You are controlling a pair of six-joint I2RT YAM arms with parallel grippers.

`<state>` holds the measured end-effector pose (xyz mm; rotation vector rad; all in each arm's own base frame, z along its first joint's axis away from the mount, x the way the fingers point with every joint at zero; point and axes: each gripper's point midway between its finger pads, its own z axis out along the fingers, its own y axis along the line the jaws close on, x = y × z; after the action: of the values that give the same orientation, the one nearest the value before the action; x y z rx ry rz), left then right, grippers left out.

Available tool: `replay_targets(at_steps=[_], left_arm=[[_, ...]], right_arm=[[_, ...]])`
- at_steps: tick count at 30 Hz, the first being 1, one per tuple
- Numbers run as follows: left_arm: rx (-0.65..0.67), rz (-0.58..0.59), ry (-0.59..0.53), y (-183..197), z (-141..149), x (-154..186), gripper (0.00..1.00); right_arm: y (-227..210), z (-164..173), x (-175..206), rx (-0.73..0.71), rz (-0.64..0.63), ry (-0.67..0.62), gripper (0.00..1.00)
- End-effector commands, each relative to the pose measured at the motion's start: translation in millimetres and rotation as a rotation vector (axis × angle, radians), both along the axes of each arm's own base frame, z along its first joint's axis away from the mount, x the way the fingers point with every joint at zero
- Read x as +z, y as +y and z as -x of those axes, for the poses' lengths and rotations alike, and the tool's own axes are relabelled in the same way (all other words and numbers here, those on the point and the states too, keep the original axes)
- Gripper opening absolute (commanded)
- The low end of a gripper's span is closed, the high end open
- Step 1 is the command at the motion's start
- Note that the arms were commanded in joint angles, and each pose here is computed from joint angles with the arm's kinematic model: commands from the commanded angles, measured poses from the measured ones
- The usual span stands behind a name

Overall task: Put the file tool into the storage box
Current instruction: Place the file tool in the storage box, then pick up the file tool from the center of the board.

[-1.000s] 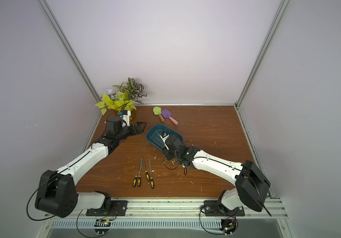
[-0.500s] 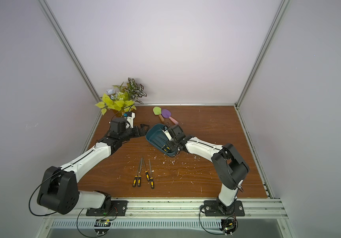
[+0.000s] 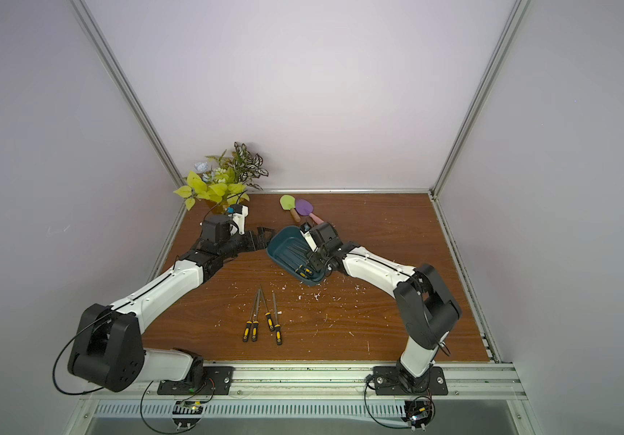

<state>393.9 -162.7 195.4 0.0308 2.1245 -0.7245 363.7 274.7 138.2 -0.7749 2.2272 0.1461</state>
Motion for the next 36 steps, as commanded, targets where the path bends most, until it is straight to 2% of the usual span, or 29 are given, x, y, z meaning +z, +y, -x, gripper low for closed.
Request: replay_targets(at_steps=[1,7,15,20,25,31,36], left_arm=[[-0.045,-0.002,-0.018,-9.2,-1.6,6.1,1.0],[-0.065,-0.007,0.028,-15.5,-2.5,-4.3,0.99],[-0.094,-0.033,0.048,-18.6,-3.2,-7.2,0.99],[-0.115,-0.025,0.101,-24.1,-4.1,-21.2,1.0],[-0.142,-0.035,0.151,-30.0,-4.2,-32.0,1.0],[-0.129,-0.054,0.146,-27.5,-4.8,-31.5,1.0],[-0.096,-0.079,0.11,-20.0,-6.1,-22.7,1.0]], right_arm=[[-3.5,12.8,45.4,-0.071,-0.168,-0.031,0.6],[-11.5,66.2,45.2,-0.119,-0.346,0.044,0.6],[-22.7,129.5,26.2,-0.147,-0.496,0.115,0.62],[-6.3,157.3,17.8,-0.123,-0.496,0.142,0.62],[32.9,188.2,-7.3,-0.038,-0.462,0.261,0.6],[69.7,223.1,-22.9,0.026,-0.387,0.261,0.6],[85.4,237.8,-38.3,0.036,-0.346,0.281,0.6]])
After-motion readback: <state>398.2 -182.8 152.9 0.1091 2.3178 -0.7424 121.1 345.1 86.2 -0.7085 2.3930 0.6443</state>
